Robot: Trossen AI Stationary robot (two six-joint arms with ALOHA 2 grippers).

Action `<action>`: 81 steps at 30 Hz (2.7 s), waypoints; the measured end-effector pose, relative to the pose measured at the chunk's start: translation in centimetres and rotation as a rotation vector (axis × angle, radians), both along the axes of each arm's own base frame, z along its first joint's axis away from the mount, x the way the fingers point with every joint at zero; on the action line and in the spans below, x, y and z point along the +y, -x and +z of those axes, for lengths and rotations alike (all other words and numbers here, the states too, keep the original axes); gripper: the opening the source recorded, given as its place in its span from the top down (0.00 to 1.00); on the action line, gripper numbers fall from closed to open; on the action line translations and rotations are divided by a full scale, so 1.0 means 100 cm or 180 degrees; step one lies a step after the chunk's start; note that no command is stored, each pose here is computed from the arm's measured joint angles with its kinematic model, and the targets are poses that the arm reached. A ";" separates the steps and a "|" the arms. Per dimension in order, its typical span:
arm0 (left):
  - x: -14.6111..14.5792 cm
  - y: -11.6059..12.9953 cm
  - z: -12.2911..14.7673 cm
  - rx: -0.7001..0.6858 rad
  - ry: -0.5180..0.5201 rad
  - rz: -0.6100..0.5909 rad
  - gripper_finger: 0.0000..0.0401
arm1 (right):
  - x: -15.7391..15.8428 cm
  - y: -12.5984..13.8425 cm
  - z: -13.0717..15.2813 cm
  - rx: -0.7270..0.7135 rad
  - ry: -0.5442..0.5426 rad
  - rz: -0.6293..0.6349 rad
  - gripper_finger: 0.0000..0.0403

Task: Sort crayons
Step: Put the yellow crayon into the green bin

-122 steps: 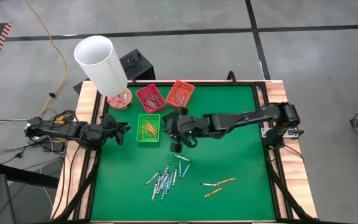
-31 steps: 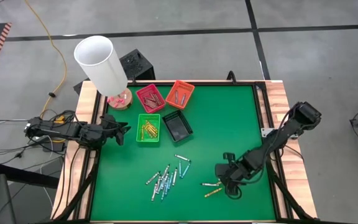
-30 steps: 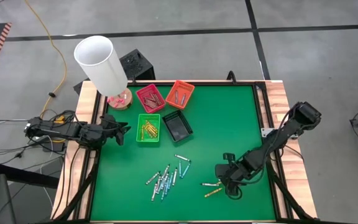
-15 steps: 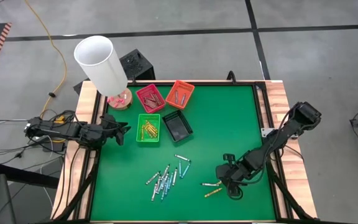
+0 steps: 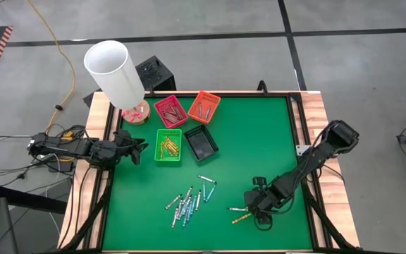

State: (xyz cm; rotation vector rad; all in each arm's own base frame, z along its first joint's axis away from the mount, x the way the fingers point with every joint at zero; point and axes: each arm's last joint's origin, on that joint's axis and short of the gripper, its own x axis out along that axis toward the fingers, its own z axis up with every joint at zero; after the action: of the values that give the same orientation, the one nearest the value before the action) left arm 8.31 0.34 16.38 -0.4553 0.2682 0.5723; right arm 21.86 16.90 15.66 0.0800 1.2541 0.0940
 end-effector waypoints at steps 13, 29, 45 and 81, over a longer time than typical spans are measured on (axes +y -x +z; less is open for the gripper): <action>0.000 0.000 0.000 0.0000 0.0000 0.0000 0.66 | 0.001 -0.001 -0.007 0.0046 0.0118 -0.0053 0.62; 0.000 0.000 0.000 0.0000 0.0000 0.0001 0.66 | -0.010 -0.002 -0.011 0.0219 0.0220 -0.0318 0.95; 0.000 0.000 0.000 0.0000 0.0000 0.0000 0.66 | -0.012 -0.031 0.020 -0.0340 0.0330 -0.0470 0.99; 0.000 0.000 0.000 0.0000 0.0001 -0.0001 0.66 | -0.121 -0.176 0.076 -0.3681 0.1202 -0.0805 1.00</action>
State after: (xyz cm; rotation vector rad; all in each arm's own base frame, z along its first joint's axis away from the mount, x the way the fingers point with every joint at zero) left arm 8.31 0.34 16.38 -0.4555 0.2683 0.5720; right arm 39.43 4.82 23.29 -0.1342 0.0854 -0.2883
